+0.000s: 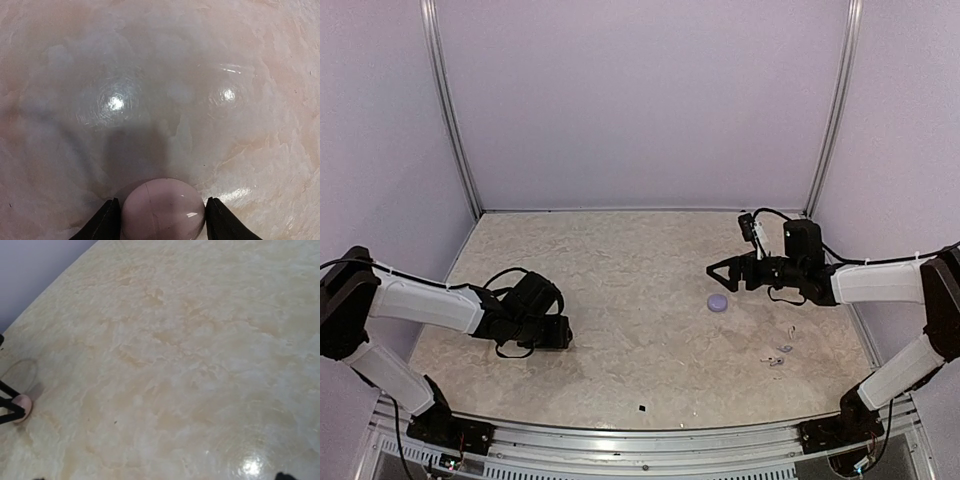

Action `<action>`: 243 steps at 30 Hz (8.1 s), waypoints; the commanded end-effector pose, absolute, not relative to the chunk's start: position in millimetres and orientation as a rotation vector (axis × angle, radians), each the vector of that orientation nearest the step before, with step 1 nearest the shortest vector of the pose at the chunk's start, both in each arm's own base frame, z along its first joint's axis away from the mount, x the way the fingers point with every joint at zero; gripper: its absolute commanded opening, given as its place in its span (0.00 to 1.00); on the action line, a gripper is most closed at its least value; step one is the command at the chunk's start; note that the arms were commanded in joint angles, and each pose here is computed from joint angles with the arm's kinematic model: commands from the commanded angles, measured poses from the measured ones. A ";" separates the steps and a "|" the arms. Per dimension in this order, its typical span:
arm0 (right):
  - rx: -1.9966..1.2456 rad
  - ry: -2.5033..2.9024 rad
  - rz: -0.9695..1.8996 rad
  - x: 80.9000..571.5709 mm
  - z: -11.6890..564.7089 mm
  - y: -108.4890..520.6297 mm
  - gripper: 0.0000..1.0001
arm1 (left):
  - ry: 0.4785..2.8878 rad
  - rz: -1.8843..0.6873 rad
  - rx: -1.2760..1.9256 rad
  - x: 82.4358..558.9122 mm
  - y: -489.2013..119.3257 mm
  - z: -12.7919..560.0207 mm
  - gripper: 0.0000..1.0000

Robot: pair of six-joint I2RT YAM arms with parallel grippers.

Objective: Insert the wireless bluetooth earbuds into the charging case
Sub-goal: Pick up the charging case from the center of the board, then pass from the left arm to the right, then open the charging case, then pass from the right arm to the left, then pick up the right earbud from the center of the board.

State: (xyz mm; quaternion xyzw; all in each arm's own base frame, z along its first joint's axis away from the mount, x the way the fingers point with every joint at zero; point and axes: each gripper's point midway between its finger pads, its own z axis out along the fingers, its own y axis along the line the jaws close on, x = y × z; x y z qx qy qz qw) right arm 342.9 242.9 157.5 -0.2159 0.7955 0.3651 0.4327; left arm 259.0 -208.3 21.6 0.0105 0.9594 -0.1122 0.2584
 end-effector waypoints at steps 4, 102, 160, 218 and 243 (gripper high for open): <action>-0.564 1.961 0.972 337.8 160.2 252.9 1.00 | 2.630 -0.171 0.089 250.6 -191.4 10.3 0.54; -1.189 1.619 1.364 182.6 230.6 390.4 0.08 | 1.547 -0.830 0.780 174.5 -342.9 249.8 0.63; -0.938 1.084 1.517 165.6 333.0 380.7 0.00 | 1.077 -1.271 0.713 155.7 -351.9 319.2 0.56; -0.872 1.155 1.490 181.2 319.2 359.6 0.55 | 1.166 -1.225 0.712 174.5 -367.8 302.5 0.09; 0.062 2.562 0.454 255.9 102.1 146.4 0.58 | 1.320 -1.178 0.846 170.1 -363.7 246.1 0.01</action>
